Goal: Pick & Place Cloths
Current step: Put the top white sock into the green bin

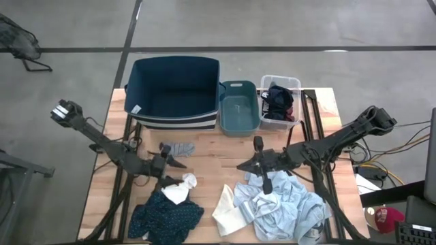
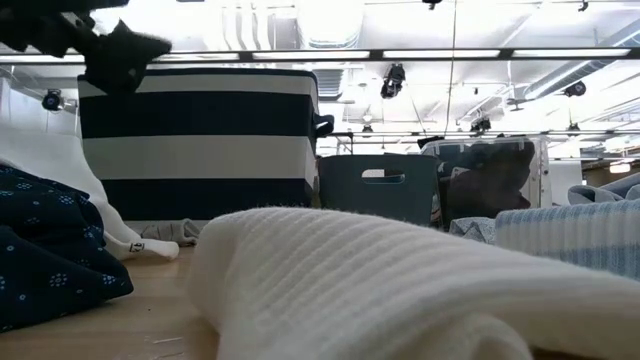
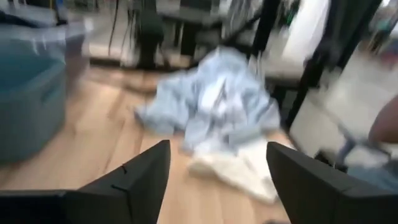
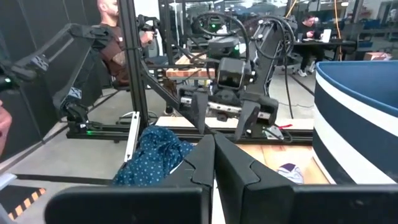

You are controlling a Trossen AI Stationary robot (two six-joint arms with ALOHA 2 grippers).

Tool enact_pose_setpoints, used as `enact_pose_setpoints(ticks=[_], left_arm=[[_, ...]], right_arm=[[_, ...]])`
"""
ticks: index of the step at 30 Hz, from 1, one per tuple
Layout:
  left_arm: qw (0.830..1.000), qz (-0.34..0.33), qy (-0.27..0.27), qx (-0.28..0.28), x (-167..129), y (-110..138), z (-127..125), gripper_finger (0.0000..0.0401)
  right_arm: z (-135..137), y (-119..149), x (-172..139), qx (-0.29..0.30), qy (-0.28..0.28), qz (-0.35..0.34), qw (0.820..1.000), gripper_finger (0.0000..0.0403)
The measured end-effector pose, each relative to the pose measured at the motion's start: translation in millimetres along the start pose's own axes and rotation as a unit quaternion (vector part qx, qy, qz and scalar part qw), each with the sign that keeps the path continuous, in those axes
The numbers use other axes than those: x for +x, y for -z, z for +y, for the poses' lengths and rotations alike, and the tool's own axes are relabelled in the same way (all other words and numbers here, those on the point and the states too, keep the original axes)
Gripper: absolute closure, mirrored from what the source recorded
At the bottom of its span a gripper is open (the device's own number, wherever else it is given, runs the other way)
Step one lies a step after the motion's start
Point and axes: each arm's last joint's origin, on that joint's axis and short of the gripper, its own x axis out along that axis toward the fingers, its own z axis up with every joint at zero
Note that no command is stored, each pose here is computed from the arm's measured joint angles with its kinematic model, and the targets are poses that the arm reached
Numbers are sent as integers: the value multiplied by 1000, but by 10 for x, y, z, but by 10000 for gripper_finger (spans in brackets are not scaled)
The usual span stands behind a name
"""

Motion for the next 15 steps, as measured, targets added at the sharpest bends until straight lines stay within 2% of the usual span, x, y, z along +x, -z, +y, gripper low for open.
enact_pose_setpoints(ticks=[4,8,12,15], left_arm=[[993,108,-46,-18,89,-34,-58,125],[972,212,-86,-49,192,-36,-133,127],[947,297,-86,-88,299,-20,-250,128],[933,330,-85,-118,376,-17,-334,128]], right_arm=[[0,0,0,-2,0,0,1000,394],[0,-1,0,-5,0,0,1000,394],[0,-1,0,-8,0,-1,1000,394],[0,-1,0,-8,0,-1,1000,394]])
